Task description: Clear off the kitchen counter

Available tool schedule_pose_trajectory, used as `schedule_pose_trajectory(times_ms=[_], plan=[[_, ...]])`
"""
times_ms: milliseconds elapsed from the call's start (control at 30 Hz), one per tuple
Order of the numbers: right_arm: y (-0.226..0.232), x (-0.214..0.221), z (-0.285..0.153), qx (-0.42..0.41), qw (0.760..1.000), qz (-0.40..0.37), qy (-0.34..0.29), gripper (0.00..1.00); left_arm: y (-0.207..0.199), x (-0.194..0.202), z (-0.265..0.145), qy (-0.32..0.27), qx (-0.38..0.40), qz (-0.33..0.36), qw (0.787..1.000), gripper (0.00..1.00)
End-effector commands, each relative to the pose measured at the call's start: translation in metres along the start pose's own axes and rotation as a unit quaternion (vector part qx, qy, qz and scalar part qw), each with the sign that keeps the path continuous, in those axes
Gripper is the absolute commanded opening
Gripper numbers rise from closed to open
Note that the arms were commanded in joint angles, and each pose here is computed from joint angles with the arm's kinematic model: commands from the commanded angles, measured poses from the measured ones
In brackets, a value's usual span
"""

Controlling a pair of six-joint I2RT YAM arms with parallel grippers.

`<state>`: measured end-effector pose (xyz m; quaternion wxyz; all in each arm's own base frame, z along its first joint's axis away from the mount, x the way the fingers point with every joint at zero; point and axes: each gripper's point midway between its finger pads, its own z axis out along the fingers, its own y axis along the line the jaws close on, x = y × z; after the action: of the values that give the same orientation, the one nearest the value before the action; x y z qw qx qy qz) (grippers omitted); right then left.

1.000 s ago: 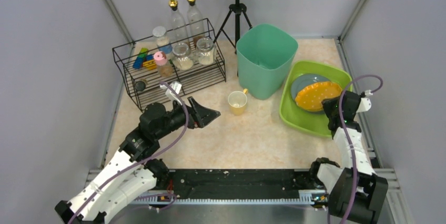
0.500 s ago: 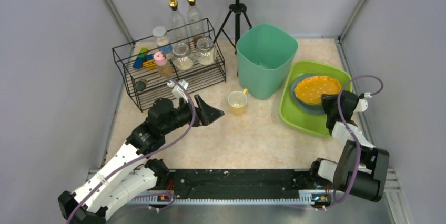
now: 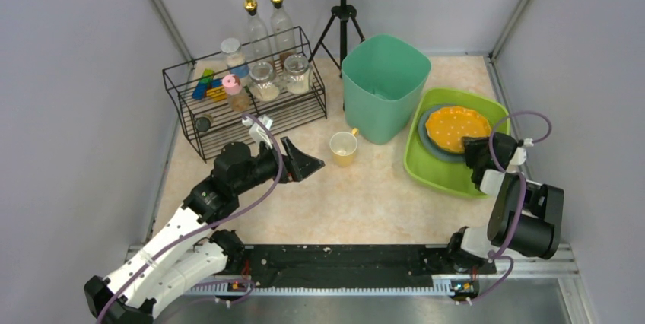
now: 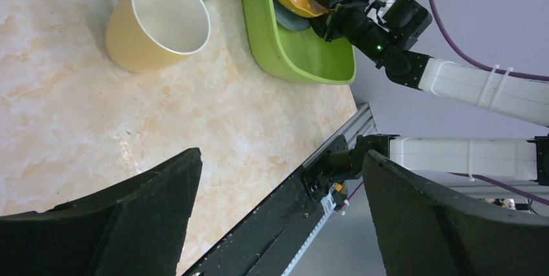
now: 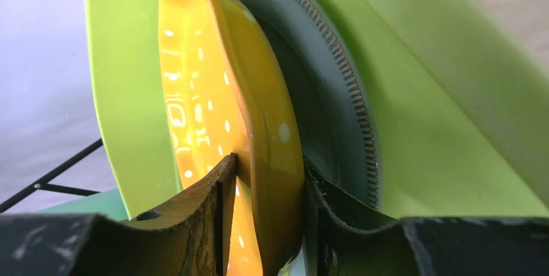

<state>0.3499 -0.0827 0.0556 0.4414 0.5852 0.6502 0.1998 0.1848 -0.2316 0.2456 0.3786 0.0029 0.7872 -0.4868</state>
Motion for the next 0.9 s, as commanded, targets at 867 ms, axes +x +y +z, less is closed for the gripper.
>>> schedule_pose_trajectory(times_ms=[867], plan=[[-0.024, 0.007, -0.024, 0.095, 0.98, -0.157, 0.079, 0.5, -0.013, -0.002, -0.002, -0.012, 0.04, -0.001, 0.999, 0.98]])
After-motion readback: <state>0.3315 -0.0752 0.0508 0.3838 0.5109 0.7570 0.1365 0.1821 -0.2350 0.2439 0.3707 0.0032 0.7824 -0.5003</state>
